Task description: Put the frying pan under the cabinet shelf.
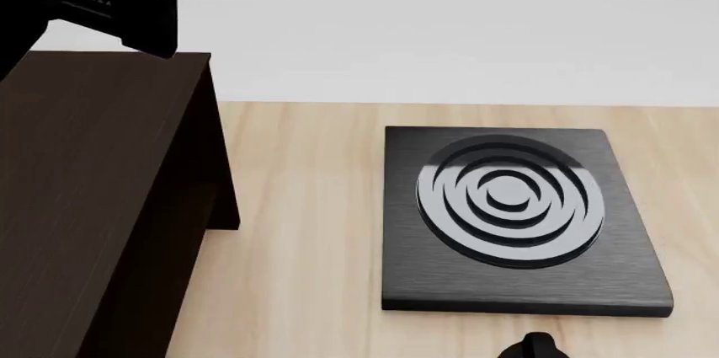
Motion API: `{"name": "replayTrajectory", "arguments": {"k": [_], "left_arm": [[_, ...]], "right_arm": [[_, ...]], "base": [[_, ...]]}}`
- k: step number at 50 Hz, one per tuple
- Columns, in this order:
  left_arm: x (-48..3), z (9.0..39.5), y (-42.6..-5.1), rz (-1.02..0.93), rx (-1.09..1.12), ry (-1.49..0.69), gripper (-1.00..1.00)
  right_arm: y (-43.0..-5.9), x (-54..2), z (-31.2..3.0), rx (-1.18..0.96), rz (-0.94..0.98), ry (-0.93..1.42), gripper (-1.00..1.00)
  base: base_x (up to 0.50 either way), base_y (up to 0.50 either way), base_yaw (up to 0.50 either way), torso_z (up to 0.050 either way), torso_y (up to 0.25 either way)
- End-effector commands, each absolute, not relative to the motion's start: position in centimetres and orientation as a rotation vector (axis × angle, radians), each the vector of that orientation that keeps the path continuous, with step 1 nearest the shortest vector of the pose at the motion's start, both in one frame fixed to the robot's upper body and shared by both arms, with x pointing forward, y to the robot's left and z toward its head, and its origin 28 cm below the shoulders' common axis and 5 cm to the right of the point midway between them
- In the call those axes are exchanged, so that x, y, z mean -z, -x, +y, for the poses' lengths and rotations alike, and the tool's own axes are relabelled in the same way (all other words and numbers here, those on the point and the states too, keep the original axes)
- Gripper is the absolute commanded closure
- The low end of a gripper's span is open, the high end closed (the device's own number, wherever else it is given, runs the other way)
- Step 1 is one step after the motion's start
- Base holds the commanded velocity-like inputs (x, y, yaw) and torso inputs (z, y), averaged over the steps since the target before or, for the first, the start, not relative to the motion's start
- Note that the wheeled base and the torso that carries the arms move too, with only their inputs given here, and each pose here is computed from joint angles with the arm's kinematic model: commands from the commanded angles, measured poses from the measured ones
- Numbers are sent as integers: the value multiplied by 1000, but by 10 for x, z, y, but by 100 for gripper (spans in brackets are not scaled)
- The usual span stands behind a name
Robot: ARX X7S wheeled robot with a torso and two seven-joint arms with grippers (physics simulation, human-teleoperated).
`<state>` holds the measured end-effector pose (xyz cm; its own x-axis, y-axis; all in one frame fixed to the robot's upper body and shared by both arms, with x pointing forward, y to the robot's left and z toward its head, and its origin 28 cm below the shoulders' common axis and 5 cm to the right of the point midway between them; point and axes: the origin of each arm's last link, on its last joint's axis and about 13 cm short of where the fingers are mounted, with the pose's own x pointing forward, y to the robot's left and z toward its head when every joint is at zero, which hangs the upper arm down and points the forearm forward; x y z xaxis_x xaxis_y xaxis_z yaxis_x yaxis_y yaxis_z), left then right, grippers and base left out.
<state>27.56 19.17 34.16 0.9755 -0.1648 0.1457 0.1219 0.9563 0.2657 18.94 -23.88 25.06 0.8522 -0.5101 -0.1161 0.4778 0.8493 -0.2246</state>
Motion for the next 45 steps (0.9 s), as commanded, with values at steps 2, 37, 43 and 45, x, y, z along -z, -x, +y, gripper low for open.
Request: {"name": "replayTrajectory", "arguments": {"k": [2,37,43,45], "left_arm": [[-343,190,-278,-167,143,-260,-100],[-344,193,-278,-172,142,-254,-100],[-344,193,-278,-174,143,-246,-100],[-344,193,-278,-173,144,-246,-100]], "right_arm": [[-143,-238,-247,578,158,159,-100],[-88,-224,-247,644,226,215,-100],[-88,-219,-245,633,254,248,-100],[-90,-218,-245,633,272,281,-100]], "base": [[0,0,0,0,0],[0,0,0,0,0],[0,0,0,0,0],[0,0,0,0,0]]}}
